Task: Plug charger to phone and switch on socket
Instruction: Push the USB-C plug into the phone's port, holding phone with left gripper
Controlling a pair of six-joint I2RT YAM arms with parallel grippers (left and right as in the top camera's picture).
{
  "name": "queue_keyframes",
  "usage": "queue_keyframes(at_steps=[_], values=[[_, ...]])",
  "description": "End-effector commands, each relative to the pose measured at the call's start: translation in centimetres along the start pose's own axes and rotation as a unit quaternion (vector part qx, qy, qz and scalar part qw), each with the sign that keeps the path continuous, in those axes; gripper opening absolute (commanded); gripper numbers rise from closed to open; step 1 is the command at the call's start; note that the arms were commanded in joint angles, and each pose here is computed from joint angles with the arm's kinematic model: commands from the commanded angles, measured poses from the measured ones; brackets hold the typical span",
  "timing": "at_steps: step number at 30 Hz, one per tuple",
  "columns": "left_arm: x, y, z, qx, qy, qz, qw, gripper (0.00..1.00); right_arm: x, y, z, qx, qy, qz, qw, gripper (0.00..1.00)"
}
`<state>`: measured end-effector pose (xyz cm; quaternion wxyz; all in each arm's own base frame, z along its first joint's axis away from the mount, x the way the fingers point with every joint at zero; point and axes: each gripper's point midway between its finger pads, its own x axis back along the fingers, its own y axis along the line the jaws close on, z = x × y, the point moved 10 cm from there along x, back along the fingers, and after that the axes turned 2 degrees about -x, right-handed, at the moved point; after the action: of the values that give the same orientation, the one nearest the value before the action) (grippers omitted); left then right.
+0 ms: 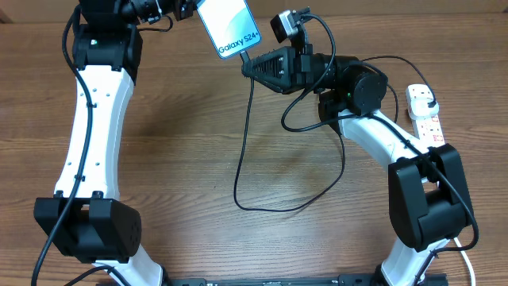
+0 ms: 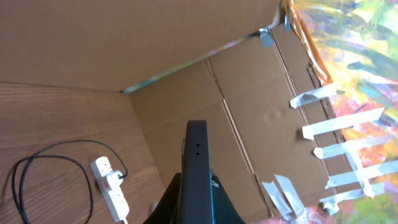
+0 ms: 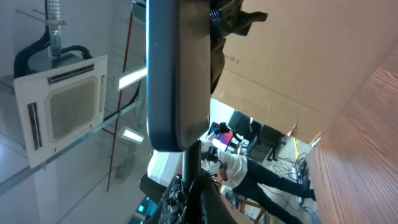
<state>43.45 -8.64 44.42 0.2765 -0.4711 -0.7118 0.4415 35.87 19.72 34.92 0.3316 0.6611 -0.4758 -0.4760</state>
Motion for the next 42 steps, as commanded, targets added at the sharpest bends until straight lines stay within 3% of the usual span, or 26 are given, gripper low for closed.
queue_keyframes(at_steps=[1, 36, 39, 42], values=[[-1.47, -1.76, 1.95, -0.035, 0.078, 0.044, 0.995, 0.05, 0.31, 1.83, -1.11, -0.049, -0.057, -0.041, 0.996, 0.04], [-1.53, -1.79, 2.02, -0.035, 0.081, 0.045, 0.995, 0.04, 0.34, 1.73, -1.31, -0.043, -0.066, -0.041, 0.996, 0.04], [-1.51, -1.79, 2.01, -0.035, 0.081, 0.045, 0.995, 0.04, 0.33, 1.70, -1.26, -0.043, -0.063, -0.039, 0.996, 0.11], [-1.51, -1.79, 2.01, -0.035, 0.080, 0.045, 0.995, 0.04, 0.33, 1.69, -1.24, -0.043, -0.062, -0.038, 0.996, 0.26]])
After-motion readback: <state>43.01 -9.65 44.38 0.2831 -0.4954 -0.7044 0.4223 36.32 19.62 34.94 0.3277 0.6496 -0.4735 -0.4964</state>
